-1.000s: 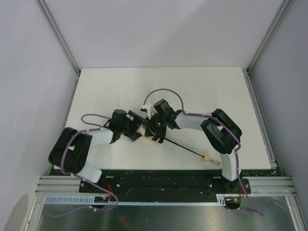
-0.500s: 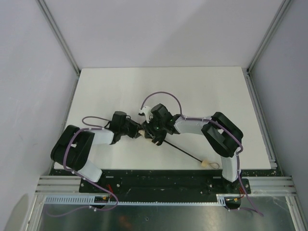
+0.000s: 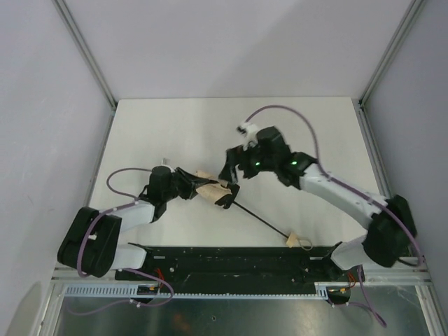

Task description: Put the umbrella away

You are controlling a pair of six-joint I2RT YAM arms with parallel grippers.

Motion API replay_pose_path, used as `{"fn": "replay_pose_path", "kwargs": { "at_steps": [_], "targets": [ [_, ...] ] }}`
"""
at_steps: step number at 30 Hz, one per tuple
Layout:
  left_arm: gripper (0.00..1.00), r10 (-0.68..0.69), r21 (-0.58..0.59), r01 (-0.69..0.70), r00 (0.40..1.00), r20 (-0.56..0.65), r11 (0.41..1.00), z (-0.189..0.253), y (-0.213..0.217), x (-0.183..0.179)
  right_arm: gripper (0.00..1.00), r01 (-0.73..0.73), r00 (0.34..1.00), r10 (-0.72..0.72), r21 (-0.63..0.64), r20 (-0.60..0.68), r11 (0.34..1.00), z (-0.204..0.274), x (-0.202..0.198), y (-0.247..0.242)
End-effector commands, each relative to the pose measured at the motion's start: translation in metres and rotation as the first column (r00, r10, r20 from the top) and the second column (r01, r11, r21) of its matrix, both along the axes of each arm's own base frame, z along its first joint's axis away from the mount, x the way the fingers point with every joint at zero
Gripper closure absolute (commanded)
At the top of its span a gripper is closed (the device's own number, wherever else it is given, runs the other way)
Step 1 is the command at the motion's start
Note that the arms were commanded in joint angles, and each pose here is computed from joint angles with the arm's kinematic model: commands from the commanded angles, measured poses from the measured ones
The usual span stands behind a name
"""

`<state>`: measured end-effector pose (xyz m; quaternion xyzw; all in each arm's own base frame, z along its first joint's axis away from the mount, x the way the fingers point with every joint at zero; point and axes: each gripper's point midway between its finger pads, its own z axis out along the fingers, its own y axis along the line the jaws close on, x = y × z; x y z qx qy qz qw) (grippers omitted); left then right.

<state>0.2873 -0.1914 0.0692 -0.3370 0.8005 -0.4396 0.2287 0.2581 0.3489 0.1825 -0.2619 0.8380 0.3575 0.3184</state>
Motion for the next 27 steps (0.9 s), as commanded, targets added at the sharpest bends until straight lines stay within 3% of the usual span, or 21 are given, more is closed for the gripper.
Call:
{"fn": "replay_pose_path", "kwargs": {
  "at_steps": [1, 4, 7, 11, 19, 24, 27],
  "targets": [
    [1.00, -0.060, -0.114, 0.098, 0.953, 0.298, 0.989, 0.086, -0.017, 0.015, 0.01, 0.214, 0.976, -0.207, 0.107, -0.068, 0.971, 0.055, 0.019, -0.051],
    [1.00, -0.084, -0.157, 0.162, 0.905, 0.417, 0.974, 0.129, -0.022, 0.010, 0.01, 0.342, 0.940, -0.337, 0.134, -0.063, 0.930, 0.067, 0.041, -0.094],
    [1.00, -0.101, -0.192, 0.230, 0.852, 0.514, 0.954, 0.170, -0.026, -0.001, 0.01, 0.469, 0.883, -0.449, 0.213, -0.136, 0.857, 0.068, 0.058, -0.137],
    [1.00, -0.099, -0.266, 0.306, 0.804, 0.586, 0.914, 0.217, -0.029, -0.018, 0.01, 0.538, 0.842, -0.484, 0.329, -0.237, 0.776, 0.065, 0.067, -0.163],
    [1.00, -0.035, -0.379, 0.408, 0.717, 0.696, 0.831, 0.308, -0.024, -0.042, 0.13, 0.624, 0.758, -0.339, 0.469, -0.557, 0.625, 0.042, 0.062, -0.141],
    [1.00, 0.005, -0.413, 0.447, 0.674, 0.739, 0.794, 0.354, -0.021, -0.050, 0.15, 0.660, 0.708, -0.242, 0.499, -0.663, 0.562, 0.035, 0.051, -0.113],
    [1.00, 0.023, -0.437, 0.465, 0.664, 0.747, 0.770, 0.375, -0.019, -0.052, 0.15, 0.649, 0.697, -0.106, 0.560, -0.709, 0.515, 0.042, 0.032, -0.076]
  ]
}}
